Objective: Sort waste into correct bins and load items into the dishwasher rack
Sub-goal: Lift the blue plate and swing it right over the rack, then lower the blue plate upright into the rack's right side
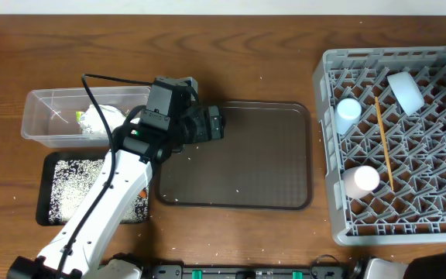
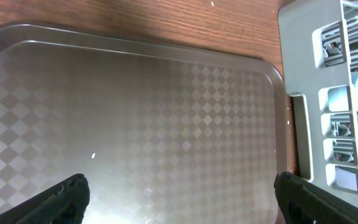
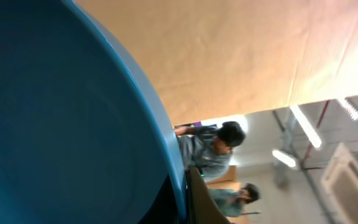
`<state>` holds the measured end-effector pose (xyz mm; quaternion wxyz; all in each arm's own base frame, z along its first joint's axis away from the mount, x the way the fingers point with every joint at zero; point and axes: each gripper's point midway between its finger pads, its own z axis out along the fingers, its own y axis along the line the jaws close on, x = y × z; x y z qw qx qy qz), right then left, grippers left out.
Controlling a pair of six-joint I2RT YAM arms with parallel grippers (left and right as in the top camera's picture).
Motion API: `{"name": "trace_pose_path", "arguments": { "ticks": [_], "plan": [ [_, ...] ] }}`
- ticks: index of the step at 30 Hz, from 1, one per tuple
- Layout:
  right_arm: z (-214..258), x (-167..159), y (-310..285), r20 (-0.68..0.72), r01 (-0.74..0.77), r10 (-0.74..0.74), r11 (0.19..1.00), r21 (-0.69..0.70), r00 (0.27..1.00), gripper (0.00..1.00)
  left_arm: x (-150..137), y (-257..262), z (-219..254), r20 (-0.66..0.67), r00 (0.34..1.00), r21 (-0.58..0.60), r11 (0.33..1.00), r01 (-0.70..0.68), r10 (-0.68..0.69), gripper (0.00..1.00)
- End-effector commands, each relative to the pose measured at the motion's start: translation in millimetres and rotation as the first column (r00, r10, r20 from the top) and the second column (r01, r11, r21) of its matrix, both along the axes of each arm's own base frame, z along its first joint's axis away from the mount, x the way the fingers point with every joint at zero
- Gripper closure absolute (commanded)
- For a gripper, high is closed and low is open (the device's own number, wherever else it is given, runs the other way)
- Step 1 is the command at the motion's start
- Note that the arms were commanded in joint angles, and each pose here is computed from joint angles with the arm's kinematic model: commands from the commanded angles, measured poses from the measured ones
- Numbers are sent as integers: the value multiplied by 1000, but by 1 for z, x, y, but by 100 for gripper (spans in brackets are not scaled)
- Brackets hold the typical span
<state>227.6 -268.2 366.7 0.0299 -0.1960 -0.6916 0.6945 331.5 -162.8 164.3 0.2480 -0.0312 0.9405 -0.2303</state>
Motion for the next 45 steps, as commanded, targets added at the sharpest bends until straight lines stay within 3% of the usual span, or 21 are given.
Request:
{"name": "trace_pose_path", "arguments": {
  "ticks": [1,11,18,39,45],
  "plan": [
    [-9,-11,1,-97,55,-56,998,-13,994,99,1,0,9,28,1000,3,1000,3,-3,2],
    [-87,-15,5,-214,24,-10,998,62,977,99,1,0,9,28,1000,3,1000,3,-3,2],
    [-121,9,21,-207,-107,138,982,154,968,99,1,0,9,28,1000,3,1000,3,-3,2],
    [-138,43,48,-106,-268,296,938,222,949,99,1,0,9,28,1000,3,1000,3,-3,2],
    [-155,66,67,-52,-380,415,871,312,908,83,1,0,9,28,1000,3,1000,3,-3,2]
  ]
}}
